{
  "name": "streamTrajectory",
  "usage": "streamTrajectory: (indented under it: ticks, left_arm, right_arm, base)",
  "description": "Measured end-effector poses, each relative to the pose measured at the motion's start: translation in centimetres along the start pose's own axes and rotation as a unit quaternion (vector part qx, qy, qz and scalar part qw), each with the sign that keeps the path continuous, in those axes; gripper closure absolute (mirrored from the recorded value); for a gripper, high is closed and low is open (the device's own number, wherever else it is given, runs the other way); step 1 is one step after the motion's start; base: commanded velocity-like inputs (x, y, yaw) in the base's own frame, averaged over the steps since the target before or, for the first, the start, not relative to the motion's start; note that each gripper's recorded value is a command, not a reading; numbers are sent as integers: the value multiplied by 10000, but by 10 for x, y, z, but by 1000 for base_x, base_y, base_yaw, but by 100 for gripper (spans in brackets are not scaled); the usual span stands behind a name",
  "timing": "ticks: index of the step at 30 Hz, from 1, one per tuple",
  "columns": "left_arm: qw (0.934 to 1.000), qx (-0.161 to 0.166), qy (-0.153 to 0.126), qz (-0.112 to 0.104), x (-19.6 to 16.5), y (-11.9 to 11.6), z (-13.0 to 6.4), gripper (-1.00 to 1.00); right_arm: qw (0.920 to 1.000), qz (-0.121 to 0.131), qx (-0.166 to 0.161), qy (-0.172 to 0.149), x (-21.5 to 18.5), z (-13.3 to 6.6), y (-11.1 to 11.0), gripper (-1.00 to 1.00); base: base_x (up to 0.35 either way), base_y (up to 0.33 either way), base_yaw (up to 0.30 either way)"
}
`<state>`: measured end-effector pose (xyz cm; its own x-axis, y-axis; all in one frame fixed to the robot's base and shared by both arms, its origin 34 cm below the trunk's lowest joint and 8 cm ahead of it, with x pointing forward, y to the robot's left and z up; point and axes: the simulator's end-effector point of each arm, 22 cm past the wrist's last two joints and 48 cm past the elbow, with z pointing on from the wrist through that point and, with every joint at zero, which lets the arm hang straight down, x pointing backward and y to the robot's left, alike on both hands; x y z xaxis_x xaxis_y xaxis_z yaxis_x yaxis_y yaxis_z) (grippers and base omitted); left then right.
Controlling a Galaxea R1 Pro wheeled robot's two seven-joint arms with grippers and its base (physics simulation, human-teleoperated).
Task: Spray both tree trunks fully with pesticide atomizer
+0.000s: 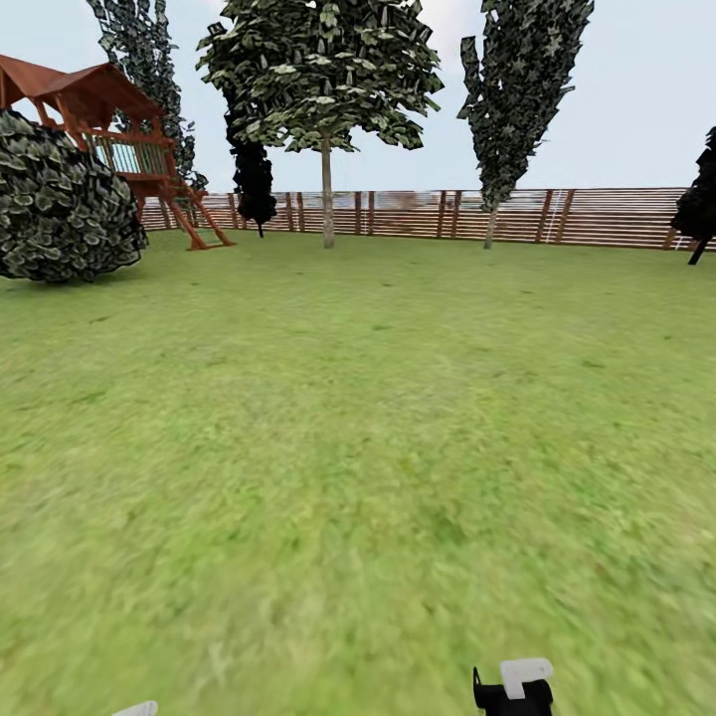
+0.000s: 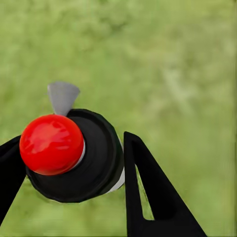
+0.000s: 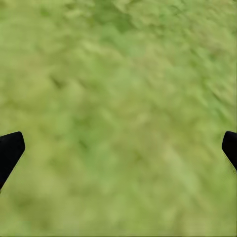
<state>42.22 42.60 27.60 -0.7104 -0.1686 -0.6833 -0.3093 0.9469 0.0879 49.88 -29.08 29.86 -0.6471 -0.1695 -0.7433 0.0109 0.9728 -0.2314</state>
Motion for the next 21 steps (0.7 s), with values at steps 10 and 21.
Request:
streamTrajectory:
  ticks: [10,21]
  left_arm:
    - [10000,-1,1,0,0,0,0,100]
    - [10000,13,1,-4,0,-2,0,100]
  right_arm:
    - [10000,1,-2,0,0,0,0,-100]
    - [10000,-2,3,1,0,0,-1,-100]
  base:
    - [339,0,0]
    - [339,0,0]
